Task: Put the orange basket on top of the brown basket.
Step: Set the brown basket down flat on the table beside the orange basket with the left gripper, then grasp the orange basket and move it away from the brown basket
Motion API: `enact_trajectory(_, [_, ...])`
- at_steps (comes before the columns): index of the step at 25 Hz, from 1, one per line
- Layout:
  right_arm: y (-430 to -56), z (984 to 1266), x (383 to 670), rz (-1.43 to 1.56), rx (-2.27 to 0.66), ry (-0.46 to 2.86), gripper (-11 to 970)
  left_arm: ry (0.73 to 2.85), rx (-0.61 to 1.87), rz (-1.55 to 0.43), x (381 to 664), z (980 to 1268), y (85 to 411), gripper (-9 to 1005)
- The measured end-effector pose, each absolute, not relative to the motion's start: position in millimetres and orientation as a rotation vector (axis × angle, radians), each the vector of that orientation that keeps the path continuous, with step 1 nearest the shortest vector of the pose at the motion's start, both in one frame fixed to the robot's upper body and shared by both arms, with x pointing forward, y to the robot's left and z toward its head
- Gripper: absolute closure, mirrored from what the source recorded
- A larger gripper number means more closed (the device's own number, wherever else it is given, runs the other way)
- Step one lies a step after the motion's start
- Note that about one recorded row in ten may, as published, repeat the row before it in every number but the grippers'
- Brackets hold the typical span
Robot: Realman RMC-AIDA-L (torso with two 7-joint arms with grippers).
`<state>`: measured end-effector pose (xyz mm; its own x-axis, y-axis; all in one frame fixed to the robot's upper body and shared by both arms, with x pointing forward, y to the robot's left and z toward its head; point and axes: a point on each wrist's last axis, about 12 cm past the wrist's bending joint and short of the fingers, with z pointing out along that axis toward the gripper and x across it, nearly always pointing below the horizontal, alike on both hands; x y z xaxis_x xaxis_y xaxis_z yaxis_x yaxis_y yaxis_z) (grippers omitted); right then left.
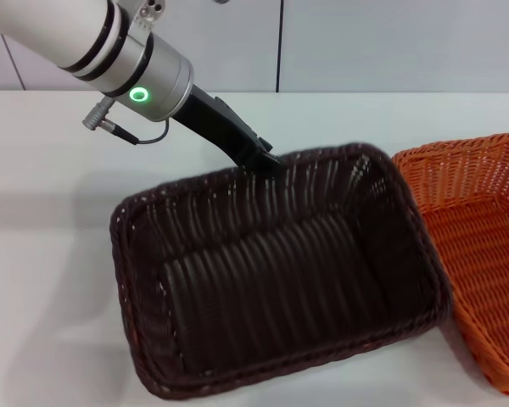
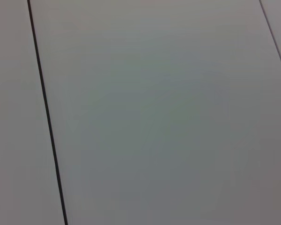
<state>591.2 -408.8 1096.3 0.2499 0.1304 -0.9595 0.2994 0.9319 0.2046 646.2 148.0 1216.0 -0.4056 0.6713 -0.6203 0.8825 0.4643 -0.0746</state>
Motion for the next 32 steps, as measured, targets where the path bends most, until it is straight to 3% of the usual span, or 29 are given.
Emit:
enact_trajectory(3, [-408, 1098, 593, -0.116, 0.379, 1.319, 469, 2.199, 1.282, -0.541, 646, 1217, 149, 767])
enact_trajectory(5, [-407, 1099, 595, -0.109, 0.379, 1.315, 469, 2.186, 1.260, -0.526, 647, 1218, 154, 527])
enact_trajectory(11, [-403, 1114, 603, 0.075, 0.292, 1.319, 470, 2.079, 1.116, -0.542, 650, 1223, 166, 409])
enact_trajectory(14, [-401, 1134, 609, 0.271, 0.118, 1.395, 471, 1.925, 0.956, -0.586, 649, 1229, 183, 350])
enact_trajectory(20, [-392, 1187, 610, 0.571, -0.419, 1.796, 472, 1.675, 0.746, -0.672, 641, 1235, 208, 128])
enact_trajectory(24, [-384, 1214, 588, 0.623, -0.836, 2.144, 472, 1.524, 0.570, -0.687, 635, 1235, 232, 133])
enact_trajectory(32, [-365, 1216, 579, 0.575, -1.224, 2.420, 473, 1.461, 0.460, -0.755, 639, 1225, 236, 135])
